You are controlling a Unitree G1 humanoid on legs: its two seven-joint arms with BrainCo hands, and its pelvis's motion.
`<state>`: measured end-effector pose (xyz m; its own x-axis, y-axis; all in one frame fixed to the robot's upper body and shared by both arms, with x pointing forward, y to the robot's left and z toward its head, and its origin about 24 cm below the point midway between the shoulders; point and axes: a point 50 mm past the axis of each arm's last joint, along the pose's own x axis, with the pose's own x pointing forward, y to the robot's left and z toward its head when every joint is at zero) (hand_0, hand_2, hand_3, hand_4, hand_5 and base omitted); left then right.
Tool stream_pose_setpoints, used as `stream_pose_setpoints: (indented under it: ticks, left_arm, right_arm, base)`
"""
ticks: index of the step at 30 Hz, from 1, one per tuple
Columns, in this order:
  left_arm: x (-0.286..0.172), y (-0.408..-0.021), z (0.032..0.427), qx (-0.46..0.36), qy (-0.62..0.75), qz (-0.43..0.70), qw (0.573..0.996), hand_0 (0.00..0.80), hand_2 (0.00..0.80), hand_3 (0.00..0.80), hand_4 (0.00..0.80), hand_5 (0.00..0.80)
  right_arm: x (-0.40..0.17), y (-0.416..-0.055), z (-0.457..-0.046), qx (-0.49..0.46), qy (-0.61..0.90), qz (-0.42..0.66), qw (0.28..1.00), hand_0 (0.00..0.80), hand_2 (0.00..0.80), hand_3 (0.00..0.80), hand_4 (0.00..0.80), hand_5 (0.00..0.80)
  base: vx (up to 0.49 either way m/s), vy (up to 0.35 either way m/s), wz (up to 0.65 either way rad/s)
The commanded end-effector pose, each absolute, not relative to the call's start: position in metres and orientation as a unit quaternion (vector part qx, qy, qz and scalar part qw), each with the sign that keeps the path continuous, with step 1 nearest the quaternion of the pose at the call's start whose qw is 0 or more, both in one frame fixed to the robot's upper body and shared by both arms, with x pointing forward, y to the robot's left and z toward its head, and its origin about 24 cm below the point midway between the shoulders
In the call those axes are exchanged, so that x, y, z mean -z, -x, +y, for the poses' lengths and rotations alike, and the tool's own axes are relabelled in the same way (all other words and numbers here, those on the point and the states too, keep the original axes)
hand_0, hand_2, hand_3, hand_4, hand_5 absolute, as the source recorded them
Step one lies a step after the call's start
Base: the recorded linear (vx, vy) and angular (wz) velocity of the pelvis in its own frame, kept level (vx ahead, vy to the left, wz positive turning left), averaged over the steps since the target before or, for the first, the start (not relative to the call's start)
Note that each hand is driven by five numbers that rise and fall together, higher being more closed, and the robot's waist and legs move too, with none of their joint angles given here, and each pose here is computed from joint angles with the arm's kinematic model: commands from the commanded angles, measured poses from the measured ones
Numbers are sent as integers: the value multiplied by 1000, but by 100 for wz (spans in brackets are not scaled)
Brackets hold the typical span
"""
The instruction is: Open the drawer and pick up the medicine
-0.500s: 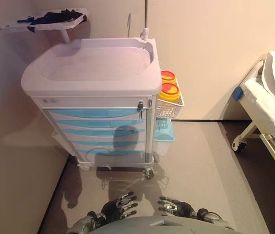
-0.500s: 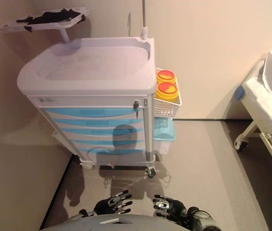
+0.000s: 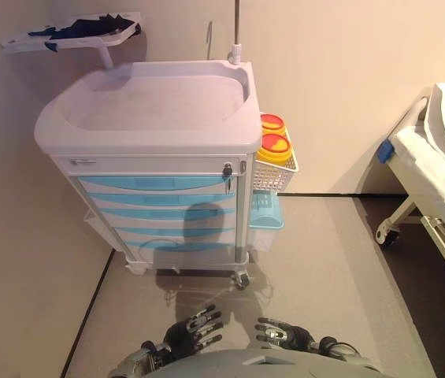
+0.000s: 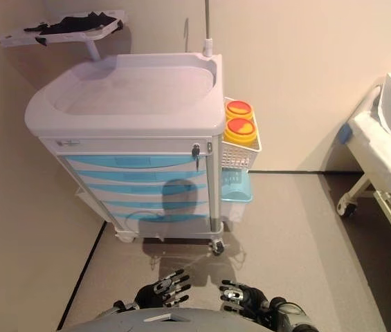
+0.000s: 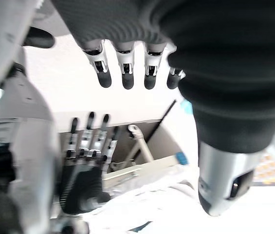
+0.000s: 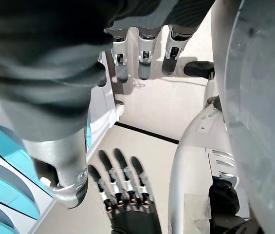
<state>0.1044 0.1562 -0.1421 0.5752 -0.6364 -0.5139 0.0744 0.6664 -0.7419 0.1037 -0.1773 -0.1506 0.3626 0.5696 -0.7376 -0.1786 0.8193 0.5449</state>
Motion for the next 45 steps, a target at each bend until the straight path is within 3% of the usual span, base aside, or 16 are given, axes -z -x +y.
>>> stream_pose_setpoints:
  ticks: [1,11,18,26,35,45]
  left_arm:
    - [128,-139,149,245,367,326,836,0,0,0,0,0]
    - [129,-132,148,232,430,318,812,0,0,0,0,0]
    - [134,-133,159,165,422,329,829,0,0,0,0,0]
    - [121,-160,159,166,458,283,826,0,0,0,0,0]
    - [103,-191,152,125,588,194,775,0,0,0,0,0]
    - [57,-247,168,113,693,12,712,0,0,0,0,0]
  right_arm:
    - [149,-115,-161,-248,-223,496,802,0,0,0,0,0]
    - [150,-111,-160,-248,-230,500,797,0,0,0,0,0]
    - [150,-112,-163,-228,-248,493,802,0,0,0,0,0]
    - [138,-137,-162,-230,-259,440,829,0,0,0,0,0]
    - [127,-155,-159,-232,-247,400,851,0,0,0,0,0]
    - [117,-163,-160,-259,-213,395,856,0,0,0,0,0]
  base:
    - [0,0,0]
    - [10,1,0]
    - [62,37,1]
    - [-65,37,6]
    - [-25,75,0]
    - [28,106,-11]
